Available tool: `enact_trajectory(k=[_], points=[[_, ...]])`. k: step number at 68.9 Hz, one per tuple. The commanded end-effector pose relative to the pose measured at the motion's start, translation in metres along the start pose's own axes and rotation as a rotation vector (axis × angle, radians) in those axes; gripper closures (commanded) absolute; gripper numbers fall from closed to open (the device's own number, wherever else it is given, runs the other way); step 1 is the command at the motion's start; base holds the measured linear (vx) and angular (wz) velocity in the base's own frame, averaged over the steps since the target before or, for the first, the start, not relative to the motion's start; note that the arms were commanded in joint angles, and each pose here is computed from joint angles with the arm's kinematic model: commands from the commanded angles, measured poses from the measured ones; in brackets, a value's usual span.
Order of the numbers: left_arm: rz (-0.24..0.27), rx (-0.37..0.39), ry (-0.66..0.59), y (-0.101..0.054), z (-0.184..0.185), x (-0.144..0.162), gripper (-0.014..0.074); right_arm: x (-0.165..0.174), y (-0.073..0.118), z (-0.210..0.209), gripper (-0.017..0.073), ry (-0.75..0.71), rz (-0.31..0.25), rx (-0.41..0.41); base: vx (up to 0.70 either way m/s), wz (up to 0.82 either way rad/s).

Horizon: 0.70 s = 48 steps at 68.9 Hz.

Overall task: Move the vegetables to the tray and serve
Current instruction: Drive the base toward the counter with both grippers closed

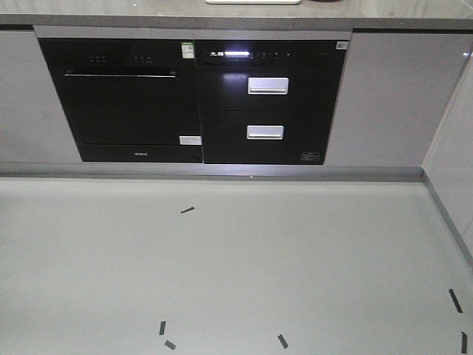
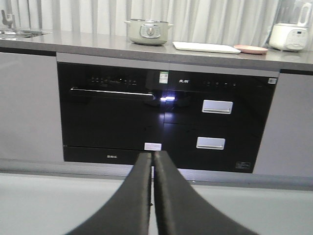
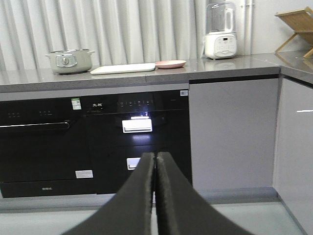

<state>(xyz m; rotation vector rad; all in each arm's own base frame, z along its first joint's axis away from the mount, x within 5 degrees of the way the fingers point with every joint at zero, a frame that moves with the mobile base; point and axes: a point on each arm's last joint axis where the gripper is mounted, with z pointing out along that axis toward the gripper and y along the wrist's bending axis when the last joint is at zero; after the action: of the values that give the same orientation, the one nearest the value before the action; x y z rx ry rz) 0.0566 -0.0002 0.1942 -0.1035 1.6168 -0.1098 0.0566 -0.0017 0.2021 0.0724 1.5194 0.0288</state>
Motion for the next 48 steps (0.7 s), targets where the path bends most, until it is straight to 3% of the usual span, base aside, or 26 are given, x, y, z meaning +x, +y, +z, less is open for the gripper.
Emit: enact_trajectory(k=[1, 48], points=[[-0.013, 0.016, -0.061, -0.0004, 0.0001, 0.0011, 0.0599, -0.0021, 0.0004, -0.0003, 0.0562, -0.065, -0.020, -0.004, 0.13, 0.19], [-0.013, 0.016, -0.061, -0.0004, 0.0001, 0.0011, 0.0599, -0.0021, 0.0004, -0.0003, 0.0562, -0.065, -0.020, -0.004, 0.12, 0.03]])
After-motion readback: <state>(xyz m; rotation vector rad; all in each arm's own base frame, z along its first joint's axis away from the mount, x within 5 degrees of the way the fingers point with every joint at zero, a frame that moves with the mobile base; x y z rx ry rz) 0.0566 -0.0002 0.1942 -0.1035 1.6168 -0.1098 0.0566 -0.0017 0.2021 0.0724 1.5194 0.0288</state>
